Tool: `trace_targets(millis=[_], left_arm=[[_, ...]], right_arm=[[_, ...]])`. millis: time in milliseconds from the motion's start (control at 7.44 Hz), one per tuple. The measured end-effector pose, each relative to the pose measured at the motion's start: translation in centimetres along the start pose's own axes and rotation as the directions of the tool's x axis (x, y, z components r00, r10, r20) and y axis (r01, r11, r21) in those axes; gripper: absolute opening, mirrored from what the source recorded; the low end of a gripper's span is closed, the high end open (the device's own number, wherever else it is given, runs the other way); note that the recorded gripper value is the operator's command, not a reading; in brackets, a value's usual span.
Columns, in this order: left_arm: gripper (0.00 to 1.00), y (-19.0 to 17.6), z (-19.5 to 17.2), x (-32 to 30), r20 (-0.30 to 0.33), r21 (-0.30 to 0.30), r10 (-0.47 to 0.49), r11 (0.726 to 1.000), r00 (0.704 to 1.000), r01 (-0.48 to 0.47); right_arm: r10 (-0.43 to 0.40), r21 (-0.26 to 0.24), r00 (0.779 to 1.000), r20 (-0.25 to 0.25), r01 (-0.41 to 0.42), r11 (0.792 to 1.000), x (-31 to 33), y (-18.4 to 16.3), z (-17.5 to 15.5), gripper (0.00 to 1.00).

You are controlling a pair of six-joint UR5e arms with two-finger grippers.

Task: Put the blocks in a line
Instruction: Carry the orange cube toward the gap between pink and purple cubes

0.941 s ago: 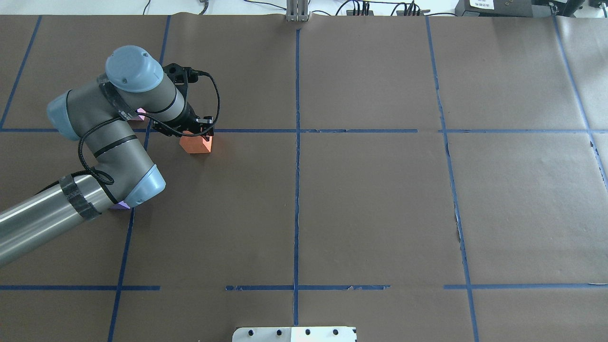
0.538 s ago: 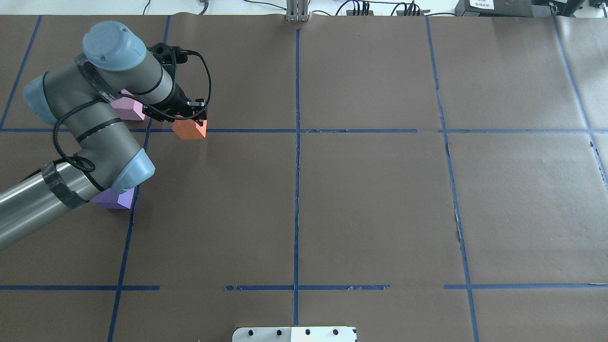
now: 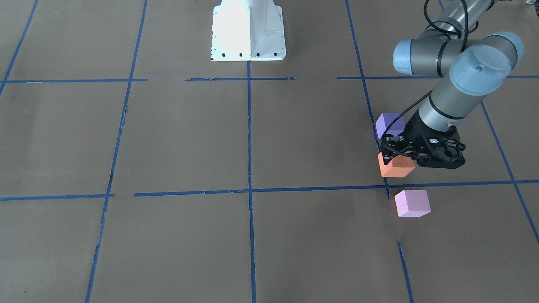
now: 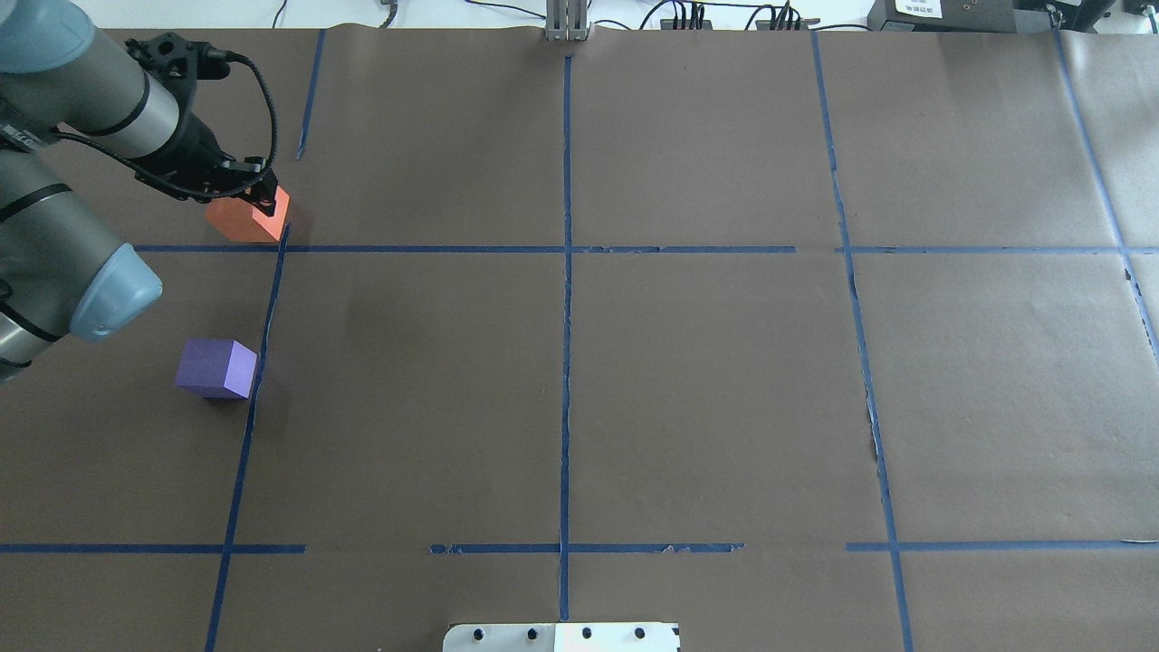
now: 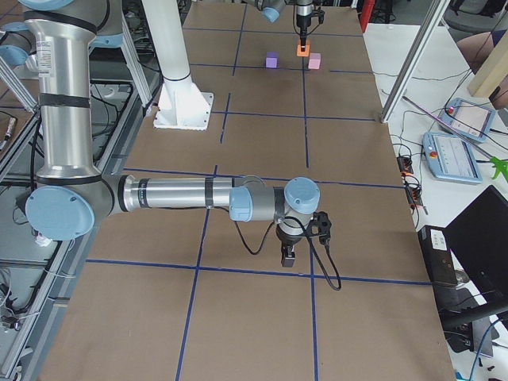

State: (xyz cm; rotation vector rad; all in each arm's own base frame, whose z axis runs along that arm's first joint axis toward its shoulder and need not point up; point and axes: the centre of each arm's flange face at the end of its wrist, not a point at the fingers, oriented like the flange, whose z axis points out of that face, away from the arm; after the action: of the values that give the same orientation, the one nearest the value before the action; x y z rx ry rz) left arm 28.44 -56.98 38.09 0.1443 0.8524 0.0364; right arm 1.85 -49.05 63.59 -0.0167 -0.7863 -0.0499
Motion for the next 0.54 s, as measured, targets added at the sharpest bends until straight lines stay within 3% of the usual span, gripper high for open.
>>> trace_targets(millis=[538], left_arm=[[0.36, 1.0, 3.1, -4.8, 0.021, -0.066, -0.003, 0.998, 1.000, 0.005]], right_arm=[[0.000, 0.000, 1.000, 0.000, 0.000, 1.000, 0.0, 0.0, 0.0, 1.00]])
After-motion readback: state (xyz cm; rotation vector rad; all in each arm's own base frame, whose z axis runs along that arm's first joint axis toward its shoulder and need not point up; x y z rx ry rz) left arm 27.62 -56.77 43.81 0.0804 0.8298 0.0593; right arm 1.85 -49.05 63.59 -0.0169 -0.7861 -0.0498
